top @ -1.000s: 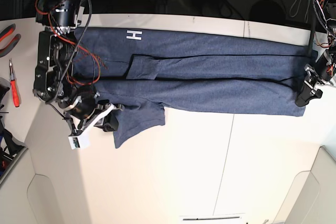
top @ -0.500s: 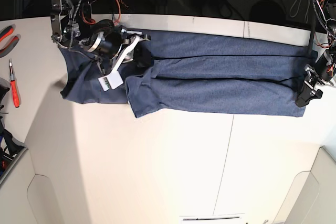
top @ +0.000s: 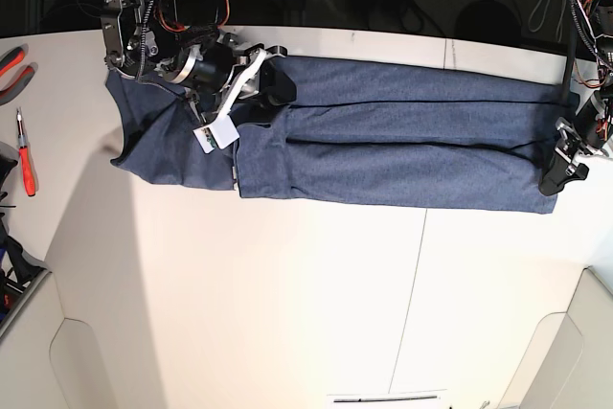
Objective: Layout the t-shirt on the table in an organized manner, then fold the t-shirt properly
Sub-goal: 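Press the folded sleeve flat with the right gripper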
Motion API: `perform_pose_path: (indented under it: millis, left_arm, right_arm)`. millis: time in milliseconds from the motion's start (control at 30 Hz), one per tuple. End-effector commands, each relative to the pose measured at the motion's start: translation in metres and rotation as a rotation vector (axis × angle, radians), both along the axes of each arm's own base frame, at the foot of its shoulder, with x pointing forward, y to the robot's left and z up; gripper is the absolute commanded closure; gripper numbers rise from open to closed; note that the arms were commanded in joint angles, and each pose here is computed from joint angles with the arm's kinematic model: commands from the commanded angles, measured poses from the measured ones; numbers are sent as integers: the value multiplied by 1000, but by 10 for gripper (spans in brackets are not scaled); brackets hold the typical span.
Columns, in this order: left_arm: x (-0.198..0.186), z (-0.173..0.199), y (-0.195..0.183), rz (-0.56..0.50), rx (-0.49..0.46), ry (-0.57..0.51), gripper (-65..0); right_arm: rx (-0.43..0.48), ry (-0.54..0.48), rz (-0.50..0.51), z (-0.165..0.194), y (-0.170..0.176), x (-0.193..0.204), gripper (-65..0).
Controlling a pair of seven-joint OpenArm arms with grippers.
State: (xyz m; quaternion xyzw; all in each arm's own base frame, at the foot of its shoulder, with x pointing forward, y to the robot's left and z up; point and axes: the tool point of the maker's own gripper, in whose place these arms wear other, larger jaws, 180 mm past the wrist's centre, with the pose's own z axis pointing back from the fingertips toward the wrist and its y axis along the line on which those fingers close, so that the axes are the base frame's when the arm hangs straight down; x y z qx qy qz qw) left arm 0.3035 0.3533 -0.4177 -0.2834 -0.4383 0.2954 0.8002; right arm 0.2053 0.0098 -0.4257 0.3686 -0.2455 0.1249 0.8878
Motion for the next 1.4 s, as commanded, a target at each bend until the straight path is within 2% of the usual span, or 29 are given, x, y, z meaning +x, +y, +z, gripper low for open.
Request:
perform_pose_path:
  millis: [0,133,267,400,567,633,700,733,867,1000,1200,1367]
  left_arm:
    - [11,21,12,6,27,-62,-302]
    - [11,21,12,6,27,-62,-302]
    - [11,21,12,5,28,-61,-302]
    - [11,21,12,6,27,-62,-302]
    - [11,21,12,6,27,-62,-302]
    - [11,21,12,5,28,-61,-302]
    - [11,21,12,6,27,-62,-302]
    - [11,21,12,5,28,-61,-302]
    - [11,21,12,5,28,-61,-302]
    - [11,21,12,6,27,-62,-302]
    - [11,21,12,6,27,-62,-302]
    - [11,21,12,5,27,-61,-302]
  right_arm:
    - [41,-40,-8,13,5,9,-168]
    - [103,-3,6,19,12,3,-167]
    - [131,-21,6,26,14,6,-167]
    - [131,-136,-21,47,15,34,-167]
    - [83,-280,-25,78,24,83,-167]
    - [28,-326,-79,86,21,106,-141]
    - [-61,-349,-172,88,11,129,-62]
    - [-116,-352,-226,87,2,139,0]
    - [-337,-358,-361,79,-35,158,0]
    - [-553,-317,-397,55,-68,146,0]
    - [-613,-243,-391,21,-77,112,0]
    - [-616,-216,-375,6,-75,106,0]
